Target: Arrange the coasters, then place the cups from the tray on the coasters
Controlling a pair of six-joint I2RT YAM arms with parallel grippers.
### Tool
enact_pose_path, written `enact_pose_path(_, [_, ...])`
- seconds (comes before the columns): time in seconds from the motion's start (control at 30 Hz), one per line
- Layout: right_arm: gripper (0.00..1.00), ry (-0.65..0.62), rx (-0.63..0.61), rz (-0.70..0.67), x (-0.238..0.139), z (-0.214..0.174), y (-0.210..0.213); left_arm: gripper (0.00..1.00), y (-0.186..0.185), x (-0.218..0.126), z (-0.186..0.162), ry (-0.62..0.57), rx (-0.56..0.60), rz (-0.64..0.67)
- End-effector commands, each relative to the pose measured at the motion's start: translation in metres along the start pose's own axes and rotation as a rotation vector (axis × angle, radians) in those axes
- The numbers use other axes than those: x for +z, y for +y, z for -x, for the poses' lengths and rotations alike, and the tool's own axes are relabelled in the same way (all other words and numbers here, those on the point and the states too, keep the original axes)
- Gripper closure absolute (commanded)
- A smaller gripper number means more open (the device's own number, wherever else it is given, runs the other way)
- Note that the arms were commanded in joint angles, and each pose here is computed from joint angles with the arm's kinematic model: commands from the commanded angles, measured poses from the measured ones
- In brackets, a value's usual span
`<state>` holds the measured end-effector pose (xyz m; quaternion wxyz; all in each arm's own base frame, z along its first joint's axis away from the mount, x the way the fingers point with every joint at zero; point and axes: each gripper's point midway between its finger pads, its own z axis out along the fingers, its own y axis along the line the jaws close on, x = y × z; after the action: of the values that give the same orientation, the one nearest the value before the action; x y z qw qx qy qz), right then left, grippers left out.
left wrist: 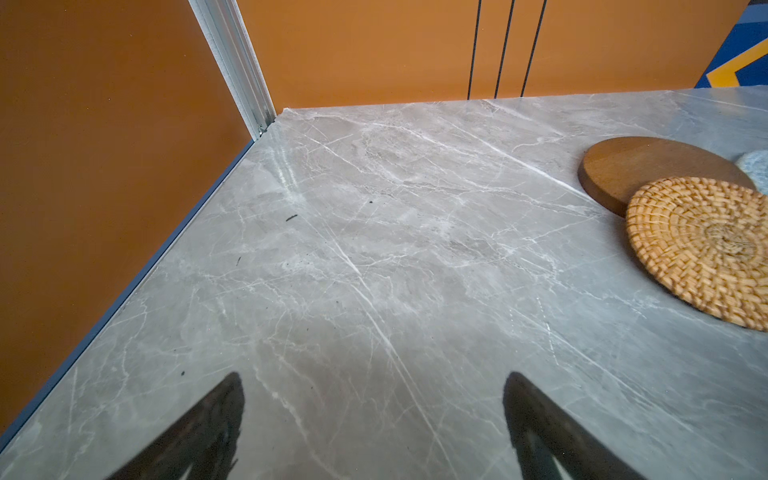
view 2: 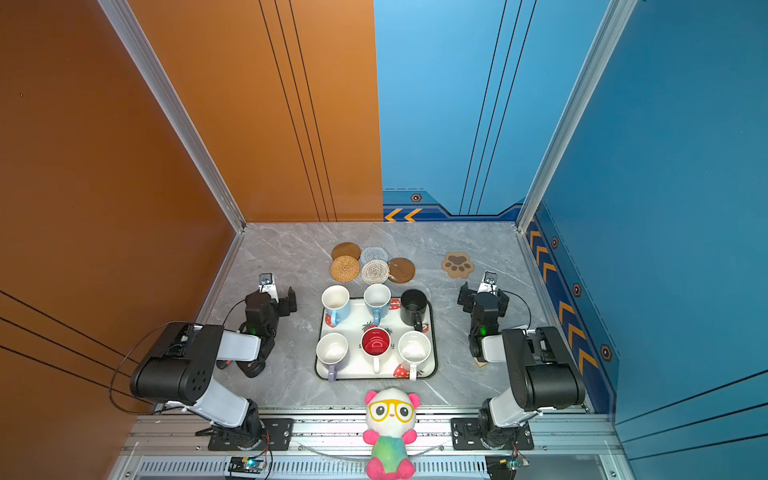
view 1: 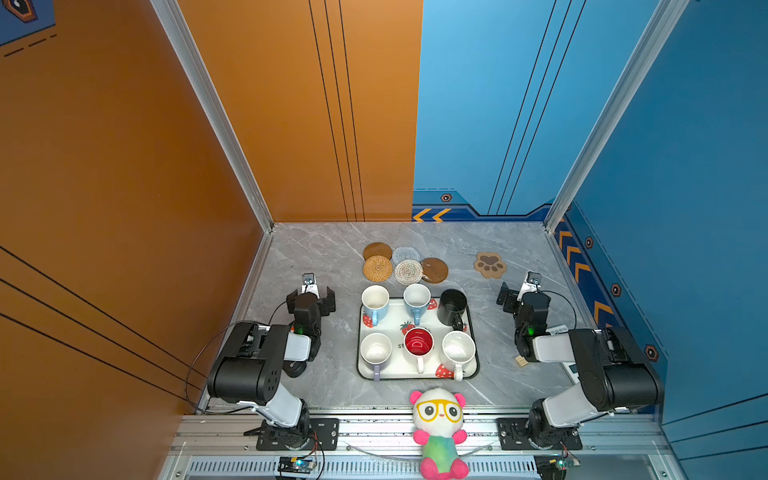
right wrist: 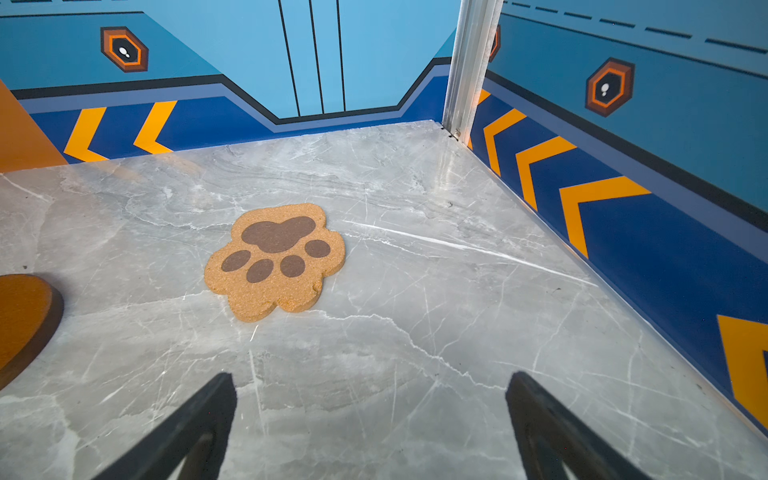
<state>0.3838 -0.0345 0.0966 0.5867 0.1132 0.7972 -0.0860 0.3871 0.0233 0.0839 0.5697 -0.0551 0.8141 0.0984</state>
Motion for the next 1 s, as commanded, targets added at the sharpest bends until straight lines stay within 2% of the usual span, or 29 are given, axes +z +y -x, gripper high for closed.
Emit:
enact_pose_path(0.0, [0.00, 0.006, -0.023, 0.014, 0.003, 0.001, 0.004, 0.02, 0.000, 0.001, 0.010, -0.020, -0.008, -0.007])
enact_pose_path(0.53, [0.00, 0.019, -0.019, 0.014, 0.004, 0.003, 0.003, 0.02, 0.000, 0.002, 0.010, -0.020, -0.008, -0.008])
enact_pose_path(0.83, [0.00, 0.062, -0.028, 0.010, -0.006, 0.041, 0.004, 0.01, 0.000, 0.001, 0.011, -0.023, -0.009, -0.008])
enact_pose_path(0.97, [0.00, 0.116, -0.012, 0.006, -0.014, 0.063, 0.004, 0.01, 0.001, -0.005, 0.026, -0.007, 0.019, 0.015])
